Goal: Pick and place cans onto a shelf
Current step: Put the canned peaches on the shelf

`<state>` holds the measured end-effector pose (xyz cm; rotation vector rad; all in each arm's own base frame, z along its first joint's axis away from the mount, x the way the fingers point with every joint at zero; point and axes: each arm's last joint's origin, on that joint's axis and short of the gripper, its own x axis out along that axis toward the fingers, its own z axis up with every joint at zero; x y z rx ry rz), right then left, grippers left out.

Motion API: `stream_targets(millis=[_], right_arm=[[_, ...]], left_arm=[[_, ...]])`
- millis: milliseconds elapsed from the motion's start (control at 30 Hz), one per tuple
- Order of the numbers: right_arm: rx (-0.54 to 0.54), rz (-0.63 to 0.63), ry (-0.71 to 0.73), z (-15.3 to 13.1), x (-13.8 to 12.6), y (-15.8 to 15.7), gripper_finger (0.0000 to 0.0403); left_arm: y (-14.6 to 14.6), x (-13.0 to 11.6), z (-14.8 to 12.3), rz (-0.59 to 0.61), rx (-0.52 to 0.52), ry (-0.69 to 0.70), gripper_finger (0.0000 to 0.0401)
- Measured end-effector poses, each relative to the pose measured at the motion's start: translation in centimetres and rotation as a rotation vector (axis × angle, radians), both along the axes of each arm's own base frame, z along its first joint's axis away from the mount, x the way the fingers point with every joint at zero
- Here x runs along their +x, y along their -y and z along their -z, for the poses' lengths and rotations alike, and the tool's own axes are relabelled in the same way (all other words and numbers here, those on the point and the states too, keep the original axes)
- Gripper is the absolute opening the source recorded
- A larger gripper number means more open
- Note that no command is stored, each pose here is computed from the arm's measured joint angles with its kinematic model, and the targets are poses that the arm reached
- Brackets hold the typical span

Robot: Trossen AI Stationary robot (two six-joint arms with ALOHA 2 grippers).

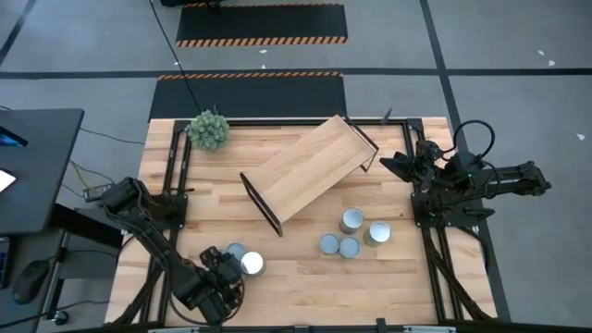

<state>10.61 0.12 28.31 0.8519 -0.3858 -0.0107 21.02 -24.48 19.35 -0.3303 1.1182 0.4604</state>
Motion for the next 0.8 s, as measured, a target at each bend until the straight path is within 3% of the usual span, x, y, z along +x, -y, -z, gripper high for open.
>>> stream_targets(millis=[267, 433, 633, 800], right_arm=[[0.0, 0.0, -0.001, 0.0, 0.0, 0.0, 0.0016], [0.0, 0.0, -0.001, 0.0, 0.0, 0.0, 0.0016], [-0.004, 0.001, -0.002, 0.0, 0.0, 0.0, 0.0016], [-0.008, 0.003, -0.003, 0.0, 0.0, 0.0, 0.0016]], left_arm=[[0.0, 0.1, -0.2, -0.001, -0.015, -0.012, 0.0315], [0.4, 0.1, -1.1, 0.048, -0.047, -0.053, 0.0316], [-0.7, 0.2, -5.0, 0.09, -0.124, -0.039, 0.0317], [-2.5, 0.8, -9.9, 0.192, -0.269, 0.007, 0.0318]])
